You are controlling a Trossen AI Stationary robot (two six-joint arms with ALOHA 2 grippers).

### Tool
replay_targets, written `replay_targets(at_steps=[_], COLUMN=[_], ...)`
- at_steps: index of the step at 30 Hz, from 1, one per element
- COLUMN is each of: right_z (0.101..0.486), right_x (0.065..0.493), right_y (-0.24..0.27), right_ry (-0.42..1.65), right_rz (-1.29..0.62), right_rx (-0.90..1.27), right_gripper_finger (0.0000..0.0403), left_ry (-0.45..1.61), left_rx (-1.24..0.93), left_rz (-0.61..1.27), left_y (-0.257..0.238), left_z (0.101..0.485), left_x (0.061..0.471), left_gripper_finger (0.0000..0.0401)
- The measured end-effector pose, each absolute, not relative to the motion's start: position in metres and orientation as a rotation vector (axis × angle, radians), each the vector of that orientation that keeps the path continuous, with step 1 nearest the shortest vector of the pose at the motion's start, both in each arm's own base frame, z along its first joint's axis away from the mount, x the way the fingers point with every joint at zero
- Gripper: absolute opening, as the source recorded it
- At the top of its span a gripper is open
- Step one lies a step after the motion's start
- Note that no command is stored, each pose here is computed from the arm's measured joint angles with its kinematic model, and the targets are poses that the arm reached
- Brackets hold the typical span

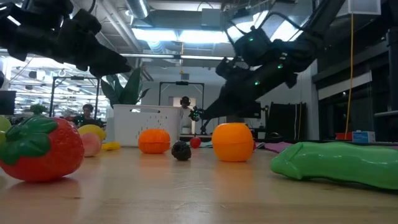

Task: Pick and placing Produce into tupperware
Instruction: Put the red cherry into the white basket

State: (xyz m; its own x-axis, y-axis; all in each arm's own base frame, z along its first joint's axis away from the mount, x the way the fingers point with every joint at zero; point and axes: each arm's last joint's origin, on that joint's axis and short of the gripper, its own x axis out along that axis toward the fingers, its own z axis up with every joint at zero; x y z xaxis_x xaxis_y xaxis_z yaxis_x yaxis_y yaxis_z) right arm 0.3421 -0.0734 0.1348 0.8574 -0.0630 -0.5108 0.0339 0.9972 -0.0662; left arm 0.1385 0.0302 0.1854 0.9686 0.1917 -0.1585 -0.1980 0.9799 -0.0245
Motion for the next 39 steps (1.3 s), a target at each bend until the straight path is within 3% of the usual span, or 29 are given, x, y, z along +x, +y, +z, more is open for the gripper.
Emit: replay_targets(at_steps=[22,39], right_z=[0.107,0.13], right_x=[0.358,0.378], right_y=[-0.077,-0.081], right_ry=[0.68,0.742], right_rz=[-0.05,-0.054], right_rx=[-0.014,-0.037], right_gripper_finger=[0.0278,0.026], left_ry=[0.158,0.158], left_rx=[-0.043,-0.043], left_rz=[0.197,0.197], left_y=[0.03,0.03], left_z=[0.185,0.185], left_x=[0.139,0.139], left_gripper_finger=[0.0244,0.0244])
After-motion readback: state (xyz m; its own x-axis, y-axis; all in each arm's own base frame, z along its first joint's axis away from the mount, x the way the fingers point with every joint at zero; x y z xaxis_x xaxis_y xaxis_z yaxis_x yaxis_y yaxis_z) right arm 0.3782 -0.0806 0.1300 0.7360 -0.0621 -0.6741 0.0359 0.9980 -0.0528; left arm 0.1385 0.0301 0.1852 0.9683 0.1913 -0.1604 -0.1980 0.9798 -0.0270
